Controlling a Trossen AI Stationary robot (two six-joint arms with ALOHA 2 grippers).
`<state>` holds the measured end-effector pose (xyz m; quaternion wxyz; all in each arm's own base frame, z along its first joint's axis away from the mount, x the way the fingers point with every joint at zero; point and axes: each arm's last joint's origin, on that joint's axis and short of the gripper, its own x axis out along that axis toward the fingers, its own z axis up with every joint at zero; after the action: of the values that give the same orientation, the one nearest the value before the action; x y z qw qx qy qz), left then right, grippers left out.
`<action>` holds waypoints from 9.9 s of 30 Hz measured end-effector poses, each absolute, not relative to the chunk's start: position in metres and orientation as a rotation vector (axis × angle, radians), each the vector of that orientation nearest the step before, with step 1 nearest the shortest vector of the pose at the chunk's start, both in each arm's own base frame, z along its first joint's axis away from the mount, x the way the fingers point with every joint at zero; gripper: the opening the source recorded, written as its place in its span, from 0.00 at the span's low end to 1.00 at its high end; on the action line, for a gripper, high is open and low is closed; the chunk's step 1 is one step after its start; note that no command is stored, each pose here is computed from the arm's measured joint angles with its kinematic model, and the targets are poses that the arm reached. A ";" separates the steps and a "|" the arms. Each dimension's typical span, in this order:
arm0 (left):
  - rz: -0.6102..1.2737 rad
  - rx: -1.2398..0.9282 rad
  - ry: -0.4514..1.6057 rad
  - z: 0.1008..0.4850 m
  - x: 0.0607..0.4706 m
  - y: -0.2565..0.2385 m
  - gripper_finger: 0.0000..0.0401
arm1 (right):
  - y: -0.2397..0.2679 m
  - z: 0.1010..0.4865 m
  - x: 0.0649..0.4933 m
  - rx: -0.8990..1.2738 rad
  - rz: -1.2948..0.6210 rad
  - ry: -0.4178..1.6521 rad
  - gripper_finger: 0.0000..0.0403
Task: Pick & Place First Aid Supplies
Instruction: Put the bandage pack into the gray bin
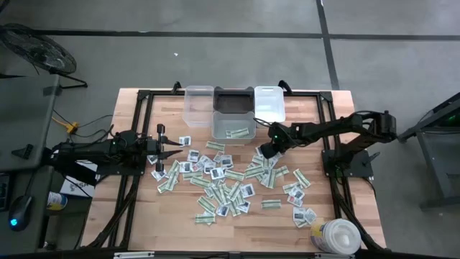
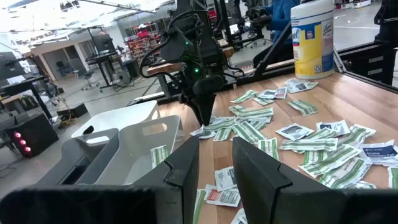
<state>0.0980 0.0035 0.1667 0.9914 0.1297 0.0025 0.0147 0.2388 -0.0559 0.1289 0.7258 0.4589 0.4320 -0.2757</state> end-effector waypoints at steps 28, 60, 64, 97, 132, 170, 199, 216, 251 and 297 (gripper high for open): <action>0.030 0.260 0.005 0.167 0.098 0.004 0.24 | -0.055 0.133 0.241 1.005 -0.531 0.946 0.00; 0.030 0.260 0.005 0.167 0.098 0.004 0.24 | -0.058 0.192 0.275 0.954 -0.285 0.741 0.00; 0.030 0.260 0.005 0.167 0.098 0.004 0.24 | -0.059 0.199 0.280 0.945 -0.260 0.684 0.00; 0.029 0.260 0.005 0.167 0.098 0.004 0.24 | -0.086 0.215 0.293 1.032 -0.625 0.172 0.00; 0.030 0.260 0.005 0.167 0.098 0.004 0.24 | -0.081 0.178 0.319 1.212 -0.629 0.134 0.26; 0.030 0.260 0.005 0.167 0.098 0.004 0.24 | 0.075 0.159 0.282 -0.520 0.112 0.938 0.33; 0.030 0.260 0.005 0.167 0.098 0.004 0.24 | 0.099 0.122 0.307 -0.622 0.129 0.956 0.33; 0.030 0.260 0.005 0.167 0.098 0.004 0.24 | 0.089 0.119 0.308 -0.675 0.153 0.969 0.33; 0.030 0.260 0.005 0.167 0.098 0.004 0.24 | 0.072 0.101 0.307 -0.494 0.215 1.072 0.01; 0.030 0.260 0.005 0.167 0.098 0.004 0.24 | 0.087 0.180 0.322 -0.457 0.035 1.028 0.00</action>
<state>0.0980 0.0035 0.1667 0.9915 0.1296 0.0024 0.0147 0.3215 0.0865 0.1803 0.8458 -0.2167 0.4872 0.0166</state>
